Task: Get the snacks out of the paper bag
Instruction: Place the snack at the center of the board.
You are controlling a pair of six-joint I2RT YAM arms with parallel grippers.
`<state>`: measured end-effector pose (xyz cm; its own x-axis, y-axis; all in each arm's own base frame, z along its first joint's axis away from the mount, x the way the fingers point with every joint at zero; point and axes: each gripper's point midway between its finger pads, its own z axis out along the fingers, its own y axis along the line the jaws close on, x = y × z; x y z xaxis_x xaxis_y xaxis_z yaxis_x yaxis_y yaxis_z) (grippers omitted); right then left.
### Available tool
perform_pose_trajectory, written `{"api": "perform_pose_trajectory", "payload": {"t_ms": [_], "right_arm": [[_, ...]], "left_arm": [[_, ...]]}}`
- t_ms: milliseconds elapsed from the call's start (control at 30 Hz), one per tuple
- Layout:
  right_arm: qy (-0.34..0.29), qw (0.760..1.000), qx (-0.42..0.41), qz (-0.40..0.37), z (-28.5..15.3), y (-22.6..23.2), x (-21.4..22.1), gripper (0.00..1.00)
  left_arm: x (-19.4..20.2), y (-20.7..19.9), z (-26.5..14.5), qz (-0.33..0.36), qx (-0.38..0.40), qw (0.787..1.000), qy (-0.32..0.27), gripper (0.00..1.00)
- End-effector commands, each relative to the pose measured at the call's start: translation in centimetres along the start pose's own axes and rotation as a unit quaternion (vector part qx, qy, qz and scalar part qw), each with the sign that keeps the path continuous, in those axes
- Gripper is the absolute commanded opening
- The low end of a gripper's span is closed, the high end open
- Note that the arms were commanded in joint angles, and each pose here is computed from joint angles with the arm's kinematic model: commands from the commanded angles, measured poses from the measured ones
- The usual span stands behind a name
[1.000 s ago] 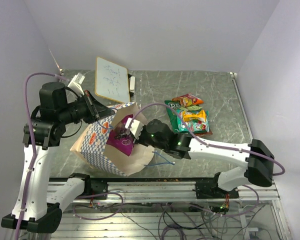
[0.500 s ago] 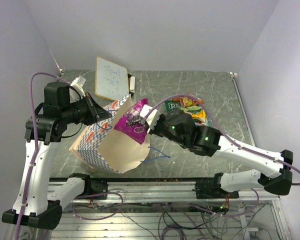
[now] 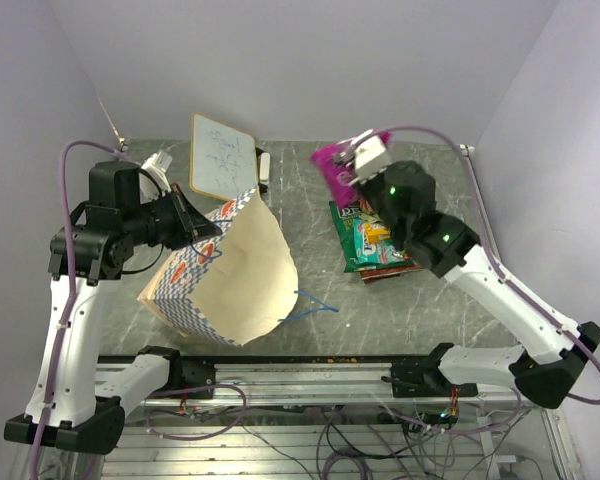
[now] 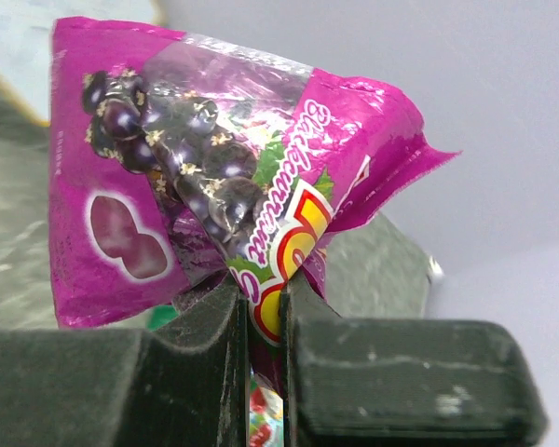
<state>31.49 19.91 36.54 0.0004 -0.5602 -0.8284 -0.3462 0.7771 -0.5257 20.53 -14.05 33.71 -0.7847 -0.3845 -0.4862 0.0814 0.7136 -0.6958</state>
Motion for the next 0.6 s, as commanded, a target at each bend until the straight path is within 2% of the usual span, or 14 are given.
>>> {"api": "perform_pose_trajectory", "payload": {"t_ms": [0, 167, 300, 567], "right_arm": [[-0.007, 0.992, 0.081, 0.096, 1.8, -6.4, 0.3, 0.0], [0.086, 0.983, 0.055, 0.151, 5.2, -7.3, 6.4, 0.0], [0.14, 0.972, 0.024, 0.185, 6.1, -7.1, 10.6, 0.0], [0.244, 0.946, -0.021, 0.214, 7.6, -6.0, 17.0, 0.0]], "left_arm": [[-0.6, -1.4, -0.9, 0.026, 0.022, 0.999, -0.01, 0.07], [-0.9, -3.4, -1.0, 0.039, 0.072, 0.997, -0.008, 0.07], [-2.1, -5.9, -1.1, 0.053, 0.126, 0.991, -0.01, 0.07], [-3.4, -7.1, -1.1, 0.099, 0.138, 0.985, 0.004, 0.07]]}}
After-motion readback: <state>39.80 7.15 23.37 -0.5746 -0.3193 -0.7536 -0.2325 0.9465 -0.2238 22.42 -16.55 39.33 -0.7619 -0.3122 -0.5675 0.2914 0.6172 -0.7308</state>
